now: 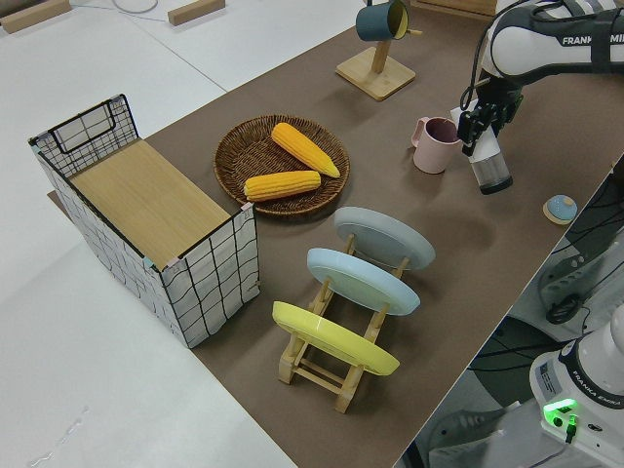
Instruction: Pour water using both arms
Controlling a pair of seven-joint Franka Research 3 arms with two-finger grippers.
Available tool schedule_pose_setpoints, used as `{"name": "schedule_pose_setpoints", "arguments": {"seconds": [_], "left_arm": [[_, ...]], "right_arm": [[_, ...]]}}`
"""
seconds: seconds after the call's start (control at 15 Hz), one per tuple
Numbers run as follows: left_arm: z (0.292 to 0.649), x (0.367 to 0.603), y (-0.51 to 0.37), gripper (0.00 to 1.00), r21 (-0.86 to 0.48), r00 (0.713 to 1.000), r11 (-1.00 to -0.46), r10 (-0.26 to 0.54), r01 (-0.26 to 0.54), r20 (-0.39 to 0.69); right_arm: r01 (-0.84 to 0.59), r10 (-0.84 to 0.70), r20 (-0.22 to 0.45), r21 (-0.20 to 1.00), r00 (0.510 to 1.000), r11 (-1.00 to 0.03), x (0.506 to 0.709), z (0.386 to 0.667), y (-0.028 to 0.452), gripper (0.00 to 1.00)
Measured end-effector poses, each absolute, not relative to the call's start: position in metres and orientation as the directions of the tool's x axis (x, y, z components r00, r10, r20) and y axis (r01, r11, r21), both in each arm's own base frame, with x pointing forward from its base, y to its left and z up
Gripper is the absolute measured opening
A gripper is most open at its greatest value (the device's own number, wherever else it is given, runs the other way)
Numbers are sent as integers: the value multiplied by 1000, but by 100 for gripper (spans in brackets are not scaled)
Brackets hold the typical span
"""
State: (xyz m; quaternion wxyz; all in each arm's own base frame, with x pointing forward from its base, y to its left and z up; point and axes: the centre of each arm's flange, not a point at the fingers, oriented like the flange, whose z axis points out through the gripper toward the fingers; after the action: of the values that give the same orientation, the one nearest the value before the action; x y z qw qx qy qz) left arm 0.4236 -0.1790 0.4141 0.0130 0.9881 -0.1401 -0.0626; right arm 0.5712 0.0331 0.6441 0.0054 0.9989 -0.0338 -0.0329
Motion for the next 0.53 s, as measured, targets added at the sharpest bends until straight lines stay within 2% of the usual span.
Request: {"name": "schedule_pose_setpoints", "arguments": {"seconds": [0.53], "left_arm": [[419, 424, -179, 63, 42, 951, -960, -279, -276, -133]], "right_arm": [[-67, -68, -65, 13, 996, -998, 571, 644, 33, 100]]}}
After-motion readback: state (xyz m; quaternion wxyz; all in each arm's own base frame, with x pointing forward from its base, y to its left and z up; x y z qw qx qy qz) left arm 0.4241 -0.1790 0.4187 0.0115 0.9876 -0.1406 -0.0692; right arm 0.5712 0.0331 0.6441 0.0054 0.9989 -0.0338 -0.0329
